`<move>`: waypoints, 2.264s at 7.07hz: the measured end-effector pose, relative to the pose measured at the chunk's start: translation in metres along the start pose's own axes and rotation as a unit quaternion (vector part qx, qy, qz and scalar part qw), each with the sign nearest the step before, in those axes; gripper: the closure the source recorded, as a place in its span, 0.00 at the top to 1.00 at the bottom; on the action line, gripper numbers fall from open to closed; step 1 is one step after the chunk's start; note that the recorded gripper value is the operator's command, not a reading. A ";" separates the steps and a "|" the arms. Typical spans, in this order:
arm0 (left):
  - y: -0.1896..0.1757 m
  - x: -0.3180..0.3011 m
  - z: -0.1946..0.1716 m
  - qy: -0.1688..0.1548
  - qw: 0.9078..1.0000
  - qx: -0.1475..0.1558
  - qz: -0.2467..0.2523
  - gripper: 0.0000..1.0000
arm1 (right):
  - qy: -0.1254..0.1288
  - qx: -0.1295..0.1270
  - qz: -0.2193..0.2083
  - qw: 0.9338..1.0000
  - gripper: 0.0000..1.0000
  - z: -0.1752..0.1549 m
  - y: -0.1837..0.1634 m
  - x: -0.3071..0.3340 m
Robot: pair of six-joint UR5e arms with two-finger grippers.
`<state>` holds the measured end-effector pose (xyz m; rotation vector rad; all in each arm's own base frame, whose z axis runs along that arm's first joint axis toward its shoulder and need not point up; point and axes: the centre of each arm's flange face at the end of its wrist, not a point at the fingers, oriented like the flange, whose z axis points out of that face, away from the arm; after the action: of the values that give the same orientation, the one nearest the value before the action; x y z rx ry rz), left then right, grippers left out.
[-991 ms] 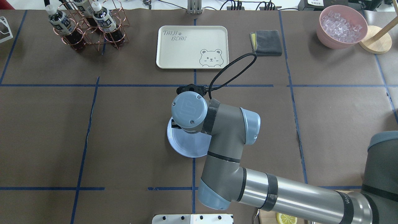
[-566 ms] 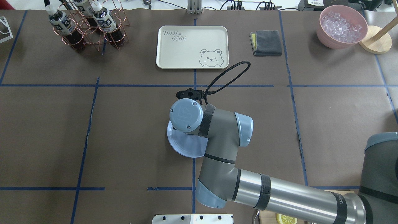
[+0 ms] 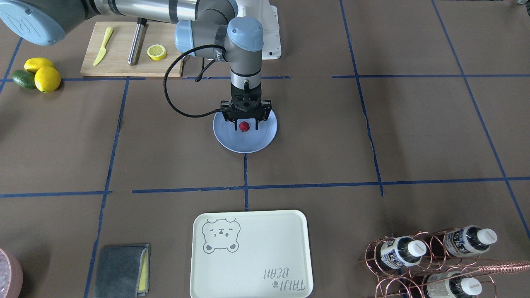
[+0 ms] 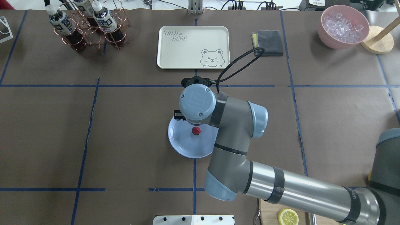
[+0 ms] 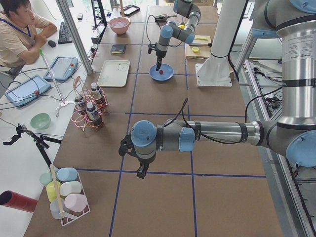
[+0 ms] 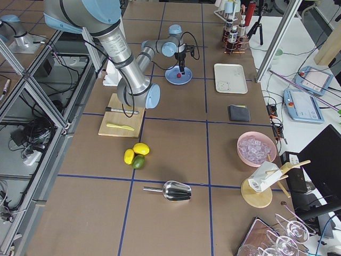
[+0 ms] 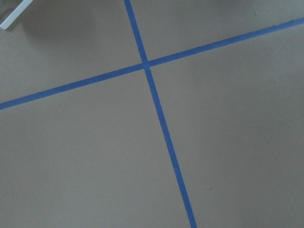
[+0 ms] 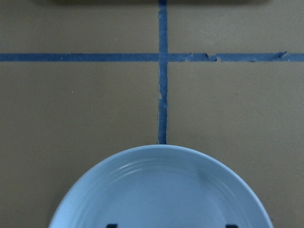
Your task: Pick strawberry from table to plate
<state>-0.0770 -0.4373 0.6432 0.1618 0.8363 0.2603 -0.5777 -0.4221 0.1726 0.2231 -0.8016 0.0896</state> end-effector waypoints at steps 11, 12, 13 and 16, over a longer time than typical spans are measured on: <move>-0.006 0.003 -0.004 -0.007 0.996 0.005 -0.094 1.00 | 0.076 -0.105 -0.120 0.984 1.00 -0.118 -0.121 0.779; -0.005 0.003 -0.004 -0.008 0.995 0.004 -0.094 1.00 | 0.064 -0.111 -0.096 0.987 1.00 -0.116 -0.102 0.796; -0.004 0.003 -0.005 -0.007 0.996 0.005 -0.094 1.00 | 0.047 -0.115 -0.081 0.989 1.00 -0.113 -0.091 0.803; -0.007 0.007 -0.008 -0.008 0.996 0.009 -0.089 1.00 | 0.028 -0.122 -0.067 0.990 1.00 -0.109 -0.074 0.810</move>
<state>-0.0773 -0.4412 0.6310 0.1045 0.8319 0.0846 0.0723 -0.4729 0.6708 0.0424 -0.7320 -0.1285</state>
